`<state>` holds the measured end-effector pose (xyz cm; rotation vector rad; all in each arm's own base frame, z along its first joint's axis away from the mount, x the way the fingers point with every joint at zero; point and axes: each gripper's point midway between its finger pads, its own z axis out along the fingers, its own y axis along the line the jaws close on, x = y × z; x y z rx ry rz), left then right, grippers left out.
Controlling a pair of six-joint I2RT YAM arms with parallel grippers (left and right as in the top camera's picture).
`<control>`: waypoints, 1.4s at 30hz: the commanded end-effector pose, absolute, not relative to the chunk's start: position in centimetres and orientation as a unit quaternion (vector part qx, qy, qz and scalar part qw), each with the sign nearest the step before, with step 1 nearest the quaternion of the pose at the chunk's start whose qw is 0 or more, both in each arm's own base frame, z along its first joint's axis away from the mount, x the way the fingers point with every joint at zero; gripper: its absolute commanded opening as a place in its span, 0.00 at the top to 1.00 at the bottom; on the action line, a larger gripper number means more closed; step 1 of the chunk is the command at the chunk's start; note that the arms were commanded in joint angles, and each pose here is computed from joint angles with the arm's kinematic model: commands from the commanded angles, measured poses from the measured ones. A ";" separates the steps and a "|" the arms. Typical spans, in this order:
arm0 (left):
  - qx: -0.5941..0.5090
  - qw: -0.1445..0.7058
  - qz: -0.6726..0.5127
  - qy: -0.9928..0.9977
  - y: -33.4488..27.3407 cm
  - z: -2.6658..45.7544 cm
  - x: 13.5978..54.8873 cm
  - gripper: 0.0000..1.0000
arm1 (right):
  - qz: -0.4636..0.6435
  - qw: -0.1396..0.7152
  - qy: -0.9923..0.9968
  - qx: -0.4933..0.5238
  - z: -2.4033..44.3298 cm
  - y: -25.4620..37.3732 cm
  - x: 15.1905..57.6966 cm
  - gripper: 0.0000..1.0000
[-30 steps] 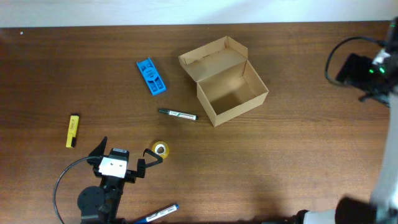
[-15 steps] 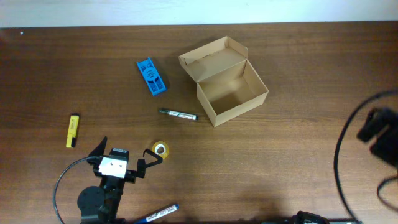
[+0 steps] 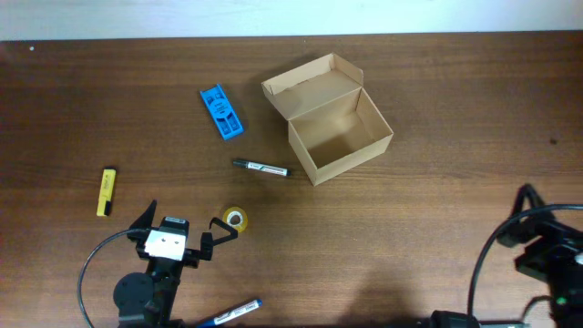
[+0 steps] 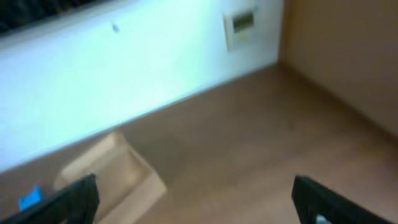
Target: Pack container
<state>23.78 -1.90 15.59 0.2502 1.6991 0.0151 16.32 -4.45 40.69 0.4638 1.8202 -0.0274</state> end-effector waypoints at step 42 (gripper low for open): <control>0.108 0.651 0.005 0.751 -1.9 15.3 23.8 0.00 | 0.065 0.638 0.745 0.182 14.9 -2.7 23.6 0.01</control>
